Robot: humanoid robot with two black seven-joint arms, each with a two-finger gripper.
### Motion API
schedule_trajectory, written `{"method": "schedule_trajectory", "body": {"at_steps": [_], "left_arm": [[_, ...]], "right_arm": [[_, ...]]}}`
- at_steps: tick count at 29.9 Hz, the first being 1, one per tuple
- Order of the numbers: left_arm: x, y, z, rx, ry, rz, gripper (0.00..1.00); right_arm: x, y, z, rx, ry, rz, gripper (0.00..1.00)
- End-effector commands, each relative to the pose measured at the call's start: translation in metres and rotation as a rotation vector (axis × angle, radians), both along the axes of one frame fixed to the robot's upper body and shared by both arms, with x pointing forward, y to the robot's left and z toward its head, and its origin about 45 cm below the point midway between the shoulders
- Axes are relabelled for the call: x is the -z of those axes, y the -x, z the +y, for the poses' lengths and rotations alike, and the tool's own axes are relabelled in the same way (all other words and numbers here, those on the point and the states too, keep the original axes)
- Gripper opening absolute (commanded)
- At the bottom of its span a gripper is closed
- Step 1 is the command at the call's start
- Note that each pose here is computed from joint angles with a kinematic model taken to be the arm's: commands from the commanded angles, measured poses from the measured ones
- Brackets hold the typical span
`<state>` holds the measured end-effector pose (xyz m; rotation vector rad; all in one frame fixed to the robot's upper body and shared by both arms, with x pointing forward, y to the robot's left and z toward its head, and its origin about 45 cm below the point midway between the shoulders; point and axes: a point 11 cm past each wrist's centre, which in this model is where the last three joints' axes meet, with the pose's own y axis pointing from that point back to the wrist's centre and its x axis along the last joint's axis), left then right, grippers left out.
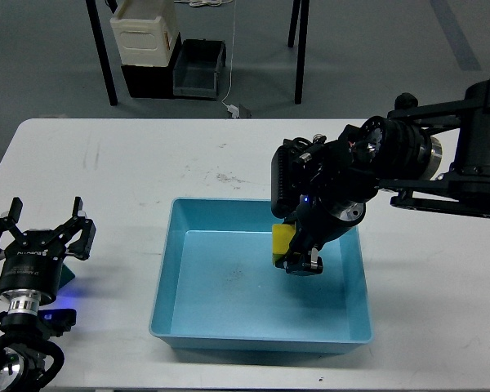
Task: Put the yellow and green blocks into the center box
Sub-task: 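Lift the yellow cube and carry it over the blue tray, then raise the right gripper away from the tray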
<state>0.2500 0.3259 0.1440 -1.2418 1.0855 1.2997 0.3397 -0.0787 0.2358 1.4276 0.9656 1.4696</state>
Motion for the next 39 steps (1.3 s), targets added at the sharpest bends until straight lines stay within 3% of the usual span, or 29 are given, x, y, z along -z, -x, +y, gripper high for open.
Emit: {"method": "schedule_trajectory", "body": {"at_steps": [1,5,7,8,11,13,17,24,27,34,39], "left_arm": [[-0.002,-0.001,0.004,-0.011,-0.003,-0.007,1.00],[-0.004,-0.002,0.007,-0.017,-0.006,-0.011,1.00],[-0.004,-0.003,0.006,-0.016,-0.007,-0.014,1.00],[-0.006,-0.004,0.006,-0.015,-0.007,-0.019,1.00],[-0.008,-0.007,0.006,-0.012,-0.009,-0.024,1.00],[-0.008,-0.007,0.006,-0.012,-0.009,-0.026,1.00],[-0.010,-0.009,0.005,-0.009,-0.009,-0.030,1.00],[-0.014,-0.014,0.006,0.005,-0.023,-0.041,1.00],[-0.020,-0.017,0.014,0.022,-0.066,-0.048,1.00],[-0.034,-0.025,0.029,0.039,-0.143,-0.056,1.00],[-0.037,-0.035,0.056,0.034,-0.250,0.011,1.00]], "right_arm": [[0.030,0.001,0.003,0.023,0.024,0.034,0.06],[0.050,-0.001,0.007,0.057,0.027,0.054,0.15],[0.052,0.000,0.008,0.060,0.024,0.061,0.32],[0.052,0.000,0.008,0.063,0.022,0.064,0.46],[0.052,0.000,0.008,0.063,0.022,0.065,0.61],[0.050,-0.001,0.008,0.067,0.019,0.062,0.79],[0.045,-0.005,0.007,0.068,0.020,0.049,0.93],[0.022,-0.018,0.007,0.103,-0.027,0.020,0.96],[-0.012,-0.030,0.016,0.163,-0.138,0.026,0.96],[-0.052,-0.039,0.026,0.241,-0.346,0.069,0.96],[-0.081,-0.041,0.045,0.284,-0.560,0.136,0.96]]}}
